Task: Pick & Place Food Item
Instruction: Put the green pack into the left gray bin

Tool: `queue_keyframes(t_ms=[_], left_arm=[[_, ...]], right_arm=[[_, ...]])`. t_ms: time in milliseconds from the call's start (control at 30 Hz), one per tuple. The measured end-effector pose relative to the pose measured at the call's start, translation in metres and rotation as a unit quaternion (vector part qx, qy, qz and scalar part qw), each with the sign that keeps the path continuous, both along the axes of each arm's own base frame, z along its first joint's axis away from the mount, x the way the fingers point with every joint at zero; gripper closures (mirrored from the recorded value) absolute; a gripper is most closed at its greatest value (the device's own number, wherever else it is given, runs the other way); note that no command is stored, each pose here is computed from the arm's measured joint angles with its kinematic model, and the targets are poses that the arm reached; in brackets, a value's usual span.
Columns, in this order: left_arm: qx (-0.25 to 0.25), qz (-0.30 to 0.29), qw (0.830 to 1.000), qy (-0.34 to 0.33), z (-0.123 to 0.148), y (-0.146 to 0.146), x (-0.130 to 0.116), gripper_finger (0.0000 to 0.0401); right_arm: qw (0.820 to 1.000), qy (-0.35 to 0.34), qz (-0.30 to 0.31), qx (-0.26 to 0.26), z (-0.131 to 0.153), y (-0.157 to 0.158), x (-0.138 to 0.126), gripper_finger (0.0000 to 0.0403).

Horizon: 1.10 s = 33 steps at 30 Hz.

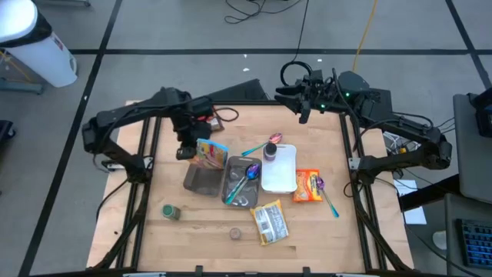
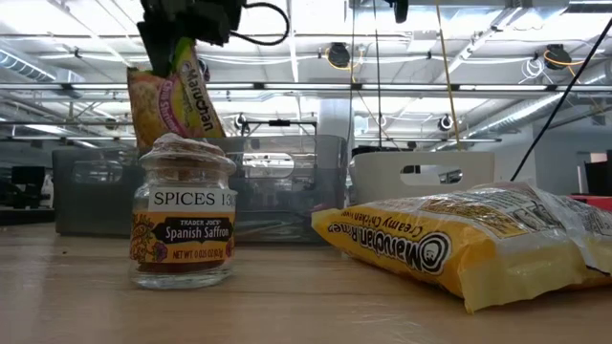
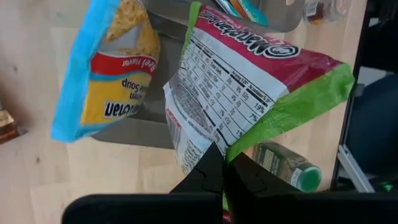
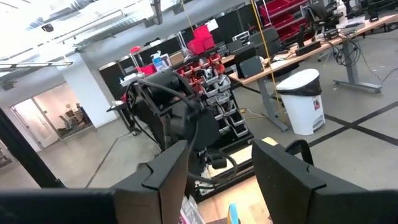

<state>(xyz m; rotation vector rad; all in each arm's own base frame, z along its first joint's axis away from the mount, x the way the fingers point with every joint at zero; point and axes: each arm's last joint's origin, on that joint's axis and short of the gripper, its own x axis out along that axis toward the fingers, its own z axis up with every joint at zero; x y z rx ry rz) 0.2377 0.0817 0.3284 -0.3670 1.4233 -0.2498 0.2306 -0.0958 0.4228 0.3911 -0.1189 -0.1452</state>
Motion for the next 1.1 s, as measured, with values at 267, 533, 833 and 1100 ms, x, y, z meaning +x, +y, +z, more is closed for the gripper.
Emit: queue_keyframes(t_ms=[267,533,833,1100], left_arm=[[0.014,-0.016,0.999,0.03,-0.014,0.006,0.011,0.0401],[0.0,-0.021,0.998,0.066,-0.034,0.012,0.026,0.0401],[-0.008,-0.031,0.996,0.082,-0.046,0.015,0.033,0.0401],[-0.012,-0.02,0.994,0.107,-0.055,0.013,0.03,0.0401]], right_arm=[[1.0,0.006,-0.001,-0.005,-0.001,0.0,0.0,0.0231],[1.0,0.016,-0.002,-0.005,-0.003,0.0,0.0,0.0231],[1.0,0.025,-0.003,-0.014,-0.004,0.0,0.0,0.0231],[0.999,0.027,-0.004,-0.024,-0.004,0.0,0.0,0.0231]])
